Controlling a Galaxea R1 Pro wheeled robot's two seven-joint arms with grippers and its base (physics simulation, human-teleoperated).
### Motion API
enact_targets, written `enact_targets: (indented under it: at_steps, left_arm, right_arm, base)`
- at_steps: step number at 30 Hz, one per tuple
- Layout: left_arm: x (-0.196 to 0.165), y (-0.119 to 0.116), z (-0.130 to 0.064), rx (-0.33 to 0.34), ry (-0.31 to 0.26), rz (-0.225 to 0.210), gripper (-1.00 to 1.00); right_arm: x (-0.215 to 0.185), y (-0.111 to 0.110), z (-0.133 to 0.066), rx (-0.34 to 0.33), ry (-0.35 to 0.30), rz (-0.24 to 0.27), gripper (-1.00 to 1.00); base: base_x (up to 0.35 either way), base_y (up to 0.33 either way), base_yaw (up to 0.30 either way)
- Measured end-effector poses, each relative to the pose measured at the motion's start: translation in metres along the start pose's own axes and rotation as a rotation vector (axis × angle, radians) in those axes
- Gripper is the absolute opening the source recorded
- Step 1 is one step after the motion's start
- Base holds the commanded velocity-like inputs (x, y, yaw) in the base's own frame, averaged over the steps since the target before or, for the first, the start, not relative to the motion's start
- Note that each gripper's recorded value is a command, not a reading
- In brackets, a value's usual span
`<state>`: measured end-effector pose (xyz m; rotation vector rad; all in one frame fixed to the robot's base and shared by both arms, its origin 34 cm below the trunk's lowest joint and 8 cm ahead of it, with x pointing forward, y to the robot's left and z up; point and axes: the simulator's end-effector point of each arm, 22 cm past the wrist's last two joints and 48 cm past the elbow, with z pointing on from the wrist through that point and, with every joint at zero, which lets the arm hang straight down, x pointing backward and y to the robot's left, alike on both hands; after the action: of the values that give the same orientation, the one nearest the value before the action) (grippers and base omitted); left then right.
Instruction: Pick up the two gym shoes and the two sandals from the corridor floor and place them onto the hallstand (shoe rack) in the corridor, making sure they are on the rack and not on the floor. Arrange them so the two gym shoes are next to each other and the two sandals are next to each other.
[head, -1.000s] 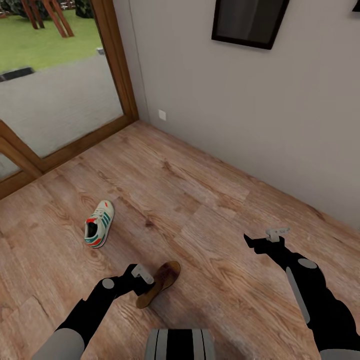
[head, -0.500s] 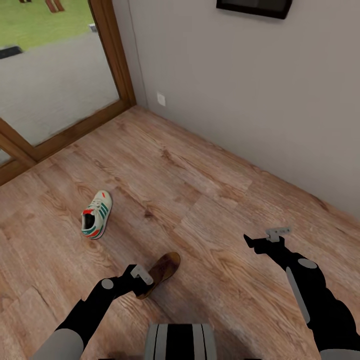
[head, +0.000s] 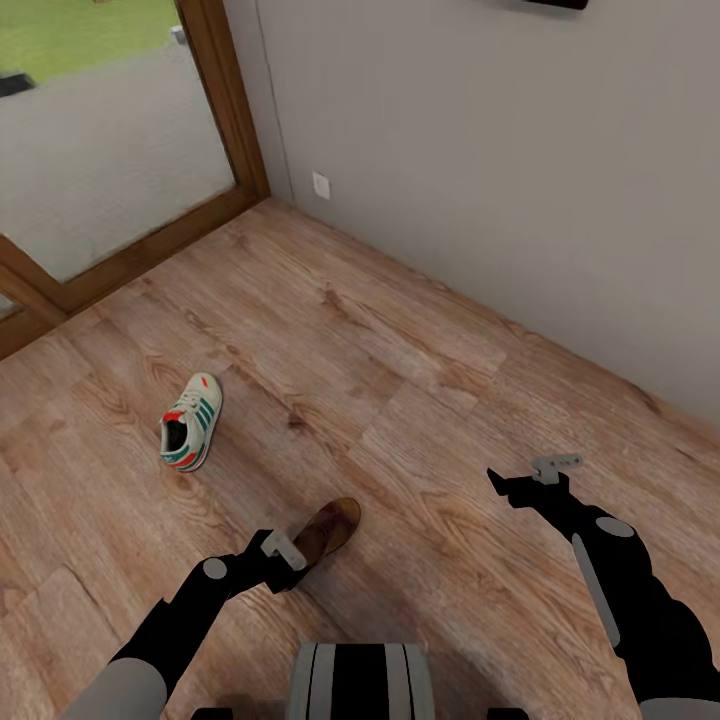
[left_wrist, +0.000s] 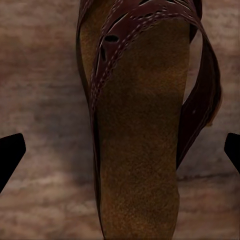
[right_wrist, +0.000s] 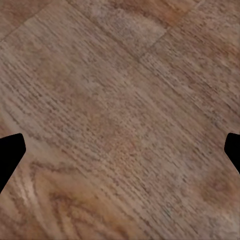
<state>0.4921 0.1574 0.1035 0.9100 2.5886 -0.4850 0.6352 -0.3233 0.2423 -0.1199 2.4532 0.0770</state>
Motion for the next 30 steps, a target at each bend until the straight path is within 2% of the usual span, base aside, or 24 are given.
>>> enact_targets:
  at_steps: [12,21,30]
  left_arm:
    - [0.025,-0.004,0.009,0.012,0.059,0.037,1.0]
    - [0.03,-0.006,0.012,0.017,0.07,0.039,1.0]
    - [0.04,-0.009,0.018,0.028,0.085,0.03,1.0]
  right_arm:
    - [0.019,0.0,0.009,-0.002,0.034,0.003,1.0]
    - [0.024,0.0,0.011,-0.001,0.043,0.005,1.0]
    - [0.036,-0.013,0.015,0.024,0.06,0.024,1.0]
  base:
    - [0.0,0.0,0.0]
    - [0.0,0.0,0.0]
    - [0.0,0.0,0.0]
